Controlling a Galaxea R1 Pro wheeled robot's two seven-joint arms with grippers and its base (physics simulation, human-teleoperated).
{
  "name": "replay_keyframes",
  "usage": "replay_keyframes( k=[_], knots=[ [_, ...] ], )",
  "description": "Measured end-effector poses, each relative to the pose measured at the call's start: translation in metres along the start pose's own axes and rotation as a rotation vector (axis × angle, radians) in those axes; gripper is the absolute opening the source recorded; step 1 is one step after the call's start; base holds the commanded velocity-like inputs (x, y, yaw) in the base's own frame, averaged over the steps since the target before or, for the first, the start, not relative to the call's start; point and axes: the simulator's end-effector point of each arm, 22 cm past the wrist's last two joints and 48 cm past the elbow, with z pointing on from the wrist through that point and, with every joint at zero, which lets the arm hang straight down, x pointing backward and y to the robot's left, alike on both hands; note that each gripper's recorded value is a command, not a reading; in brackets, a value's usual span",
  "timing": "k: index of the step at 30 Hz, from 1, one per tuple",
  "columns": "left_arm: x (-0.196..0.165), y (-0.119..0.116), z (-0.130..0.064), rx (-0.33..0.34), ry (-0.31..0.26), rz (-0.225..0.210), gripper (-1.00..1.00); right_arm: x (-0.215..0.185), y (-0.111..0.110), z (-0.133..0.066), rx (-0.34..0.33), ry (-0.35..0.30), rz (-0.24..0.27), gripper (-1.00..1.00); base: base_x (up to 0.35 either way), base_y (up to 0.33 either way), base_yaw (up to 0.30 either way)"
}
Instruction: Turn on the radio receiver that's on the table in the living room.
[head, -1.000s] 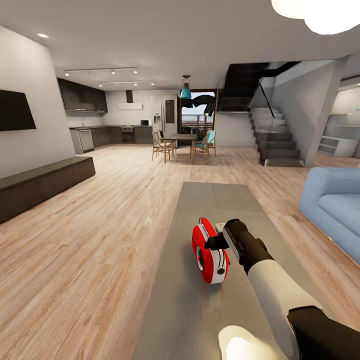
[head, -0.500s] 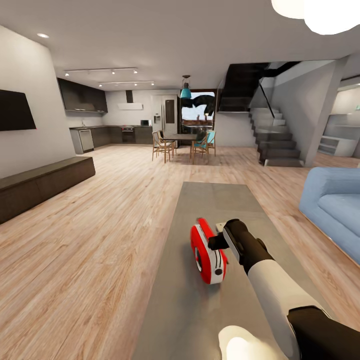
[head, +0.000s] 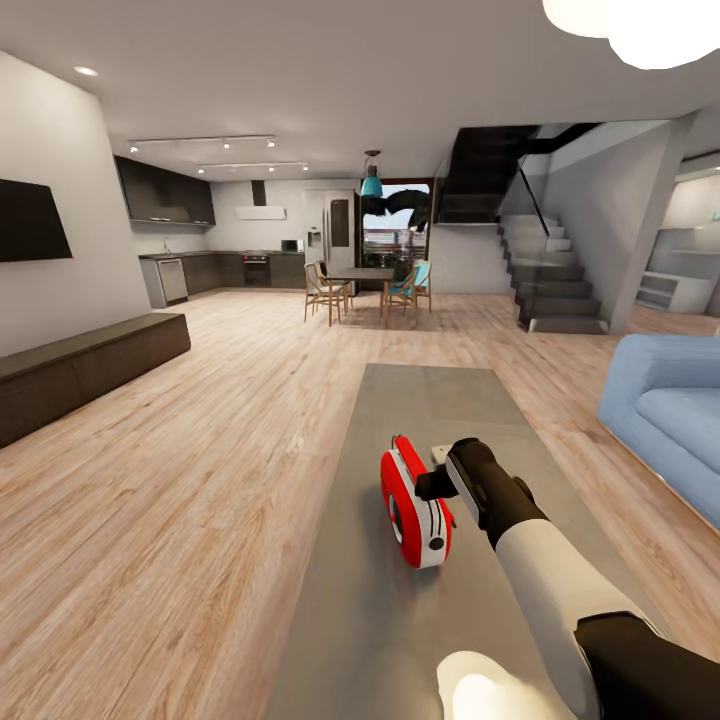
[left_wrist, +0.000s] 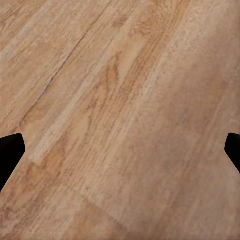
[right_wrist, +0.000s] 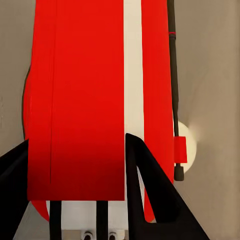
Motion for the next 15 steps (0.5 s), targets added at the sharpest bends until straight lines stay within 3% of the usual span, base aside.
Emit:
replay_keyframes(
  k=[15],
  knots=[
    [0.0000,0.0032,0.0006,-0.005,0.000,0.006,1.00,-0.0001,0.0002,-0.0001,0.000,0.000,-0.002,-1.00,0.000,0.000,0.000]
  ],
)
